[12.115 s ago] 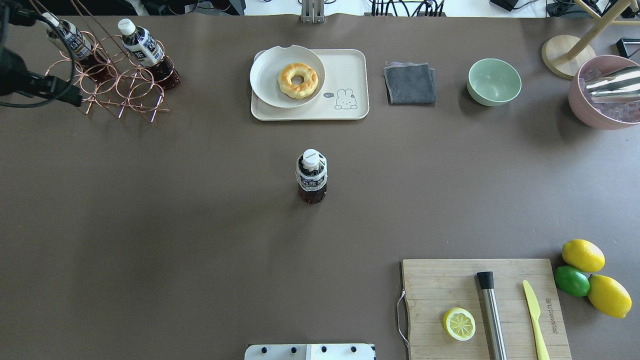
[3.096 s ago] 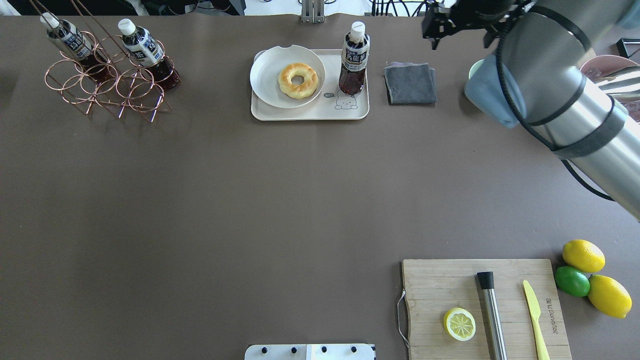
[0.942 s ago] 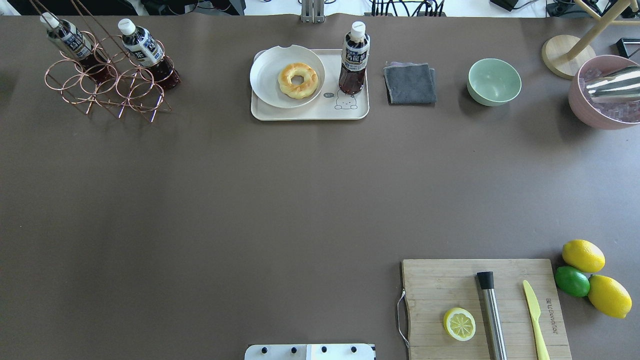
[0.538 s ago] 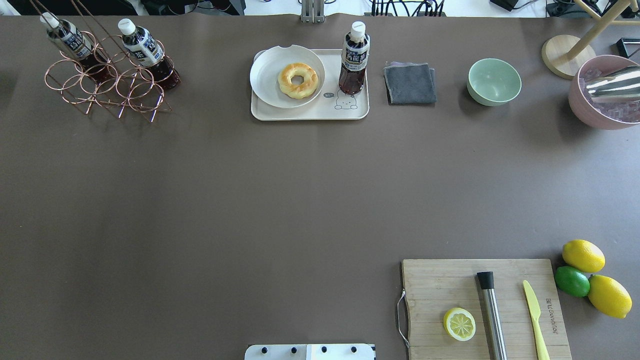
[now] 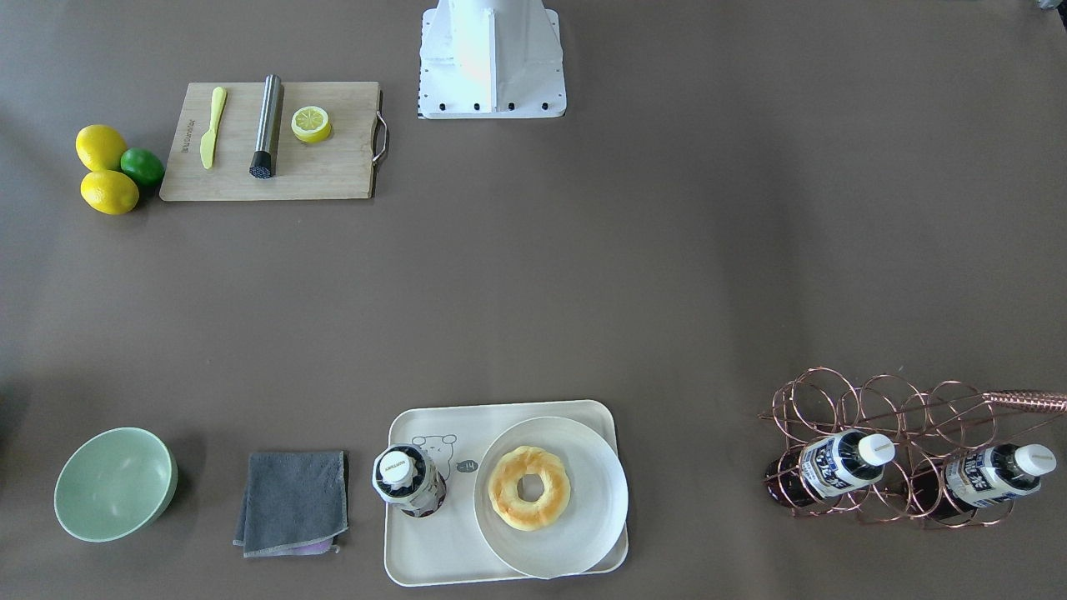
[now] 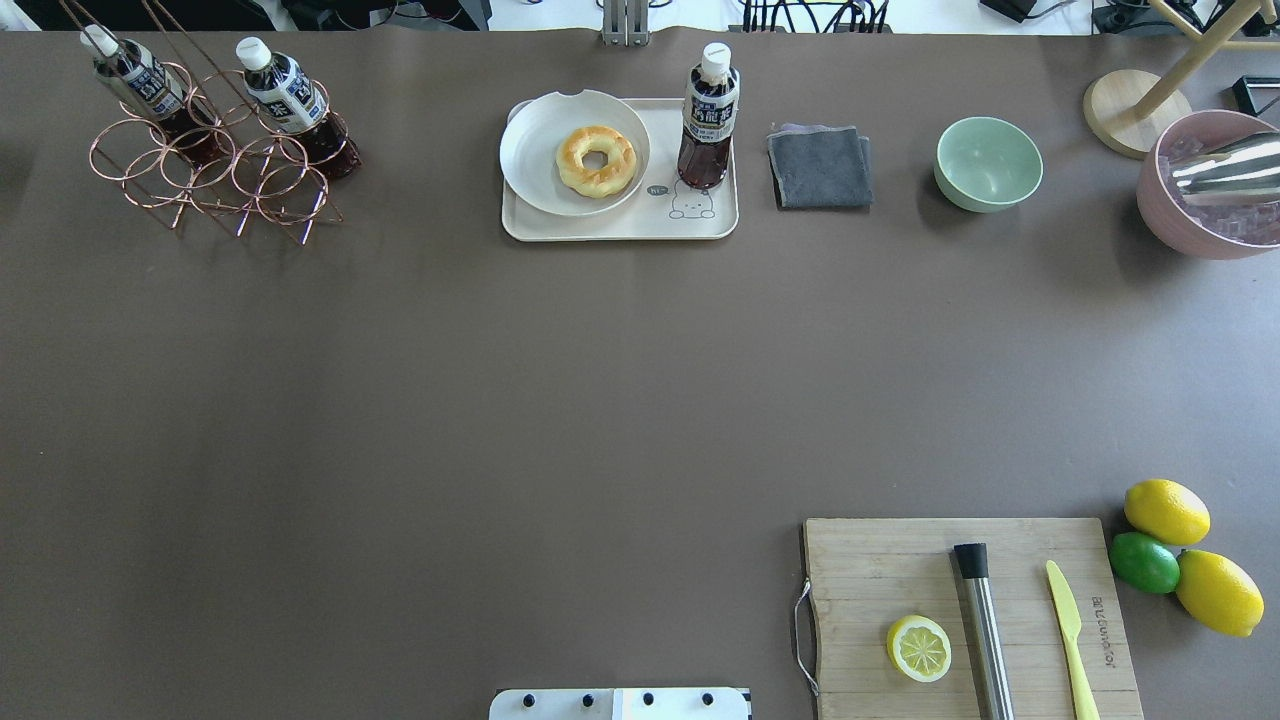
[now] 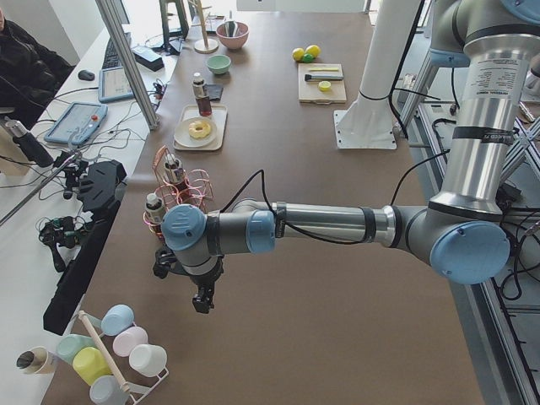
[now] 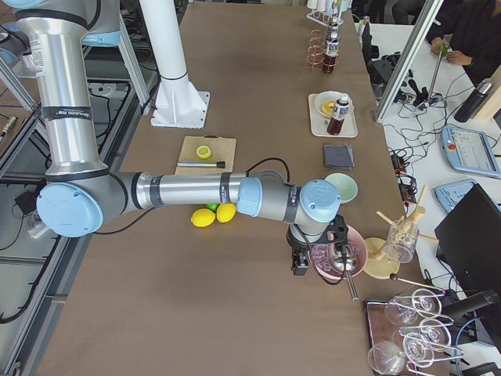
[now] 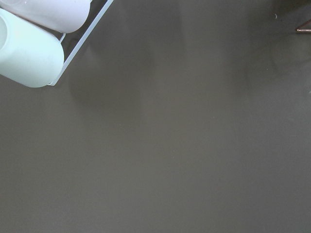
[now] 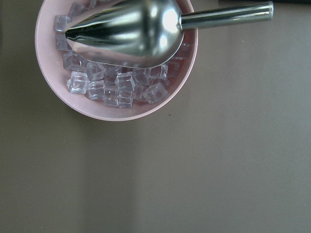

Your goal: Place tea on tray

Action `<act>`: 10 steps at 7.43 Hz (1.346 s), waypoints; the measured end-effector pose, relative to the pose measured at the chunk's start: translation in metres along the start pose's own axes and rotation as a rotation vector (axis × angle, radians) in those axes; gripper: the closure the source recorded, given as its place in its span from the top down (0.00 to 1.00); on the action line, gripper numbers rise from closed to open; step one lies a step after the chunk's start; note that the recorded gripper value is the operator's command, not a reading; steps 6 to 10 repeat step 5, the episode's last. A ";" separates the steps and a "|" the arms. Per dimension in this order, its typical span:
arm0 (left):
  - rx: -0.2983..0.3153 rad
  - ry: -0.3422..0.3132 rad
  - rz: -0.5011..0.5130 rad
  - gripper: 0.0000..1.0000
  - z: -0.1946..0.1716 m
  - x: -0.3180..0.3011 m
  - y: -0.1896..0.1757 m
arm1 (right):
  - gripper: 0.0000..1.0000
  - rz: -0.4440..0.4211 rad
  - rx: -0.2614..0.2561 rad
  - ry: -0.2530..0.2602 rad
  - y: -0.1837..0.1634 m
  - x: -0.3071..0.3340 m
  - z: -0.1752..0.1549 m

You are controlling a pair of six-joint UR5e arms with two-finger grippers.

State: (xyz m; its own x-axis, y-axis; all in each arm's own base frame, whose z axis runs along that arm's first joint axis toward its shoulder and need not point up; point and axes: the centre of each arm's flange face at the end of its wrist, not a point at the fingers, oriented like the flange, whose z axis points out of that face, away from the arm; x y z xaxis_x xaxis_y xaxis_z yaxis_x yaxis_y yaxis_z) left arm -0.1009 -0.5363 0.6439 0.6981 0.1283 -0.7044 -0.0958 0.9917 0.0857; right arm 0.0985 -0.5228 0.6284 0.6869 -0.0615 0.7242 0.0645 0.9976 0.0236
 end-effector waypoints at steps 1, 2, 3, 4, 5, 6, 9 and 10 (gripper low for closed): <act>-0.001 0.000 0.000 0.97 0.000 0.000 0.000 | 1.00 0.000 0.000 -0.001 0.000 0.000 0.000; -0.001 0.000 -0.001 0.97 0.001 -0.001 0.000 | 1.00 -0.001 0.001 -0.001 0.000 0.000 0.000; -0.002 0.000 -0.002 0.97 0.001 -0.001 0.001 | 1.00 -0.003 0.002 -0.001 -0.001 -0.001 -0.001; -0.003 0.000 -0.003 0.97 0.002 -0.001 0.001 | 1.00 -0.009 0.003 -0.002 0.000 0.000 0.000; -0.002 0.000 -0.001 0.97 0.001 -0.001 -0.001 | 1.00 -0.012 0.003 -0.002 0.000 0.000 0.000; -0.002 0.000 -0.001 0.97 0.001 -0.001 -0.001 | 1.00 -0.012 0.003 -0.002 0.000 0.000 0.000; -0.002 0.000 -0.001 0.97 0.001 -0.001 -0.001 | 1.00 -0.012 0.003 -0.002 0.000 0.000 0.000; -0.002 0.000 -0.001 0.97 0.001 -0.001 -0.001 | 1.00 -0.012 0.003 -0.002 0.000 0.000 0.000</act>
